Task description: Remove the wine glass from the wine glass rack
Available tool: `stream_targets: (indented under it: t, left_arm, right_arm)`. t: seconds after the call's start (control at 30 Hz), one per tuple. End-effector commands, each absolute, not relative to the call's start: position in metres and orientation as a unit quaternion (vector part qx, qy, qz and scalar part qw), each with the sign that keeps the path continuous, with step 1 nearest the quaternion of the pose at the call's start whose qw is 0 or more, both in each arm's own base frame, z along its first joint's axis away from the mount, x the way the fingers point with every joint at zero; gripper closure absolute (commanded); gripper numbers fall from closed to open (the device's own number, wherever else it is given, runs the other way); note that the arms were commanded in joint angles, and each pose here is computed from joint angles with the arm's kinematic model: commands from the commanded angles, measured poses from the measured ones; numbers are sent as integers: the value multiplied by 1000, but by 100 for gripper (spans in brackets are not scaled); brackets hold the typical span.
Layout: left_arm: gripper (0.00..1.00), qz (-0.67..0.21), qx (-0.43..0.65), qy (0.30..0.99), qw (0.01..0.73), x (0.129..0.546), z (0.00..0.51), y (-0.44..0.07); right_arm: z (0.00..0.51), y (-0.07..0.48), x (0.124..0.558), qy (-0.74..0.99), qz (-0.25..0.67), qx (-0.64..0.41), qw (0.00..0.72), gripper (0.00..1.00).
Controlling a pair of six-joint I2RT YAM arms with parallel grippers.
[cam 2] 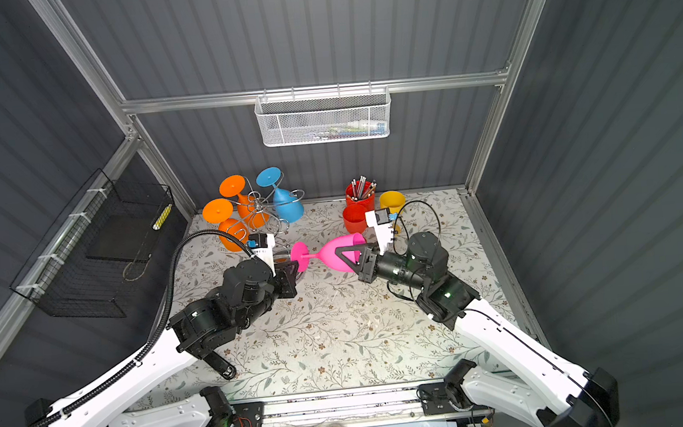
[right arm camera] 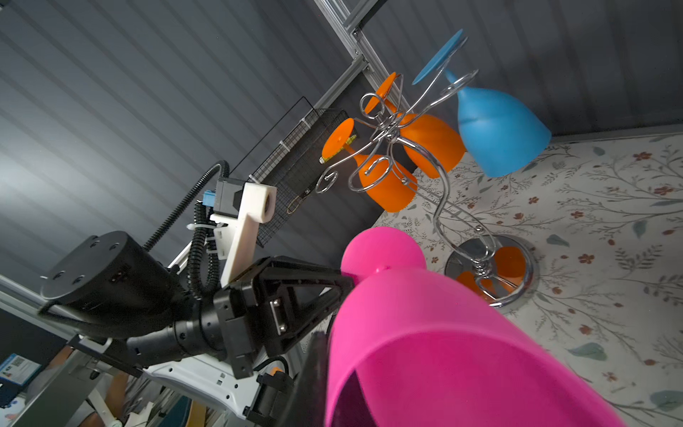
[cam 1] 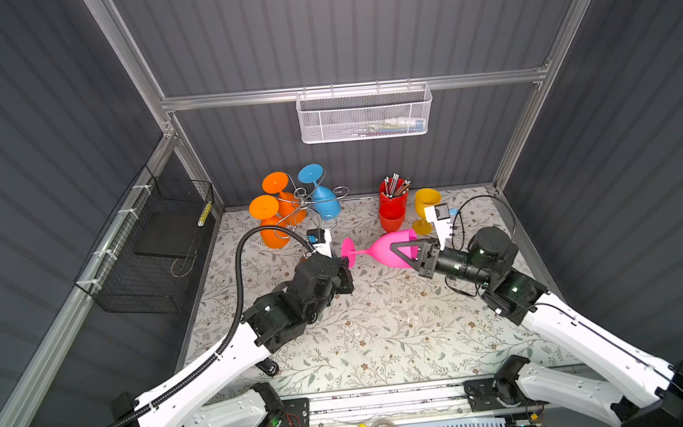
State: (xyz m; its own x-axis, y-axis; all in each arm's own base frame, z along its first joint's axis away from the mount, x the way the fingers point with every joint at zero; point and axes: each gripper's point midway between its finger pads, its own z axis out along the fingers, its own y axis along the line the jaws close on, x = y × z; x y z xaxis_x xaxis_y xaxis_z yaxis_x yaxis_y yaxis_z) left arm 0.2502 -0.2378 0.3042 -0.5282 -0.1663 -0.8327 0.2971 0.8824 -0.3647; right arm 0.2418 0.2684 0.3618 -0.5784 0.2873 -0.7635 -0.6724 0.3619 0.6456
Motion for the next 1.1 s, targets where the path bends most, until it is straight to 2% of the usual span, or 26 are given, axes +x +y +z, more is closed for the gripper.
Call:
stream_targets:
  t: [0.0, 0.1, 0.23, 0.37, 0.6, 1.07]
  left_arm:
    - [63, -237, 33, 833, 498, 252, 312, -232]
    - [49, -236, 34, 832, 501, 251, 314, -229]
    - [39, -238, 35, 830, 504, 249, 316, -228]
    - [21, -232, 39, 830, 506, 249, 318, -225]
    - [2, -208, 62, 835, 506, 248, 319, -223]
    - [0, -185, 139, 810, 539, 246, 346, -227]
  right_arm:
    - [367, 267, 249, 699, 539, -133, 451, 100]
    - [367, 267, 250, 703, 533, -131, 453, 100]
    - [367, 265, 253, 709, 521, -131, 458, 100]
    - [367, 259, 256, 717, 499, -129, 469, 100]
    - [362, 243, 264, 742, 441, -115, 492, 100]
    - [333, 216, 283, 807, 304, -114, 492, 100]
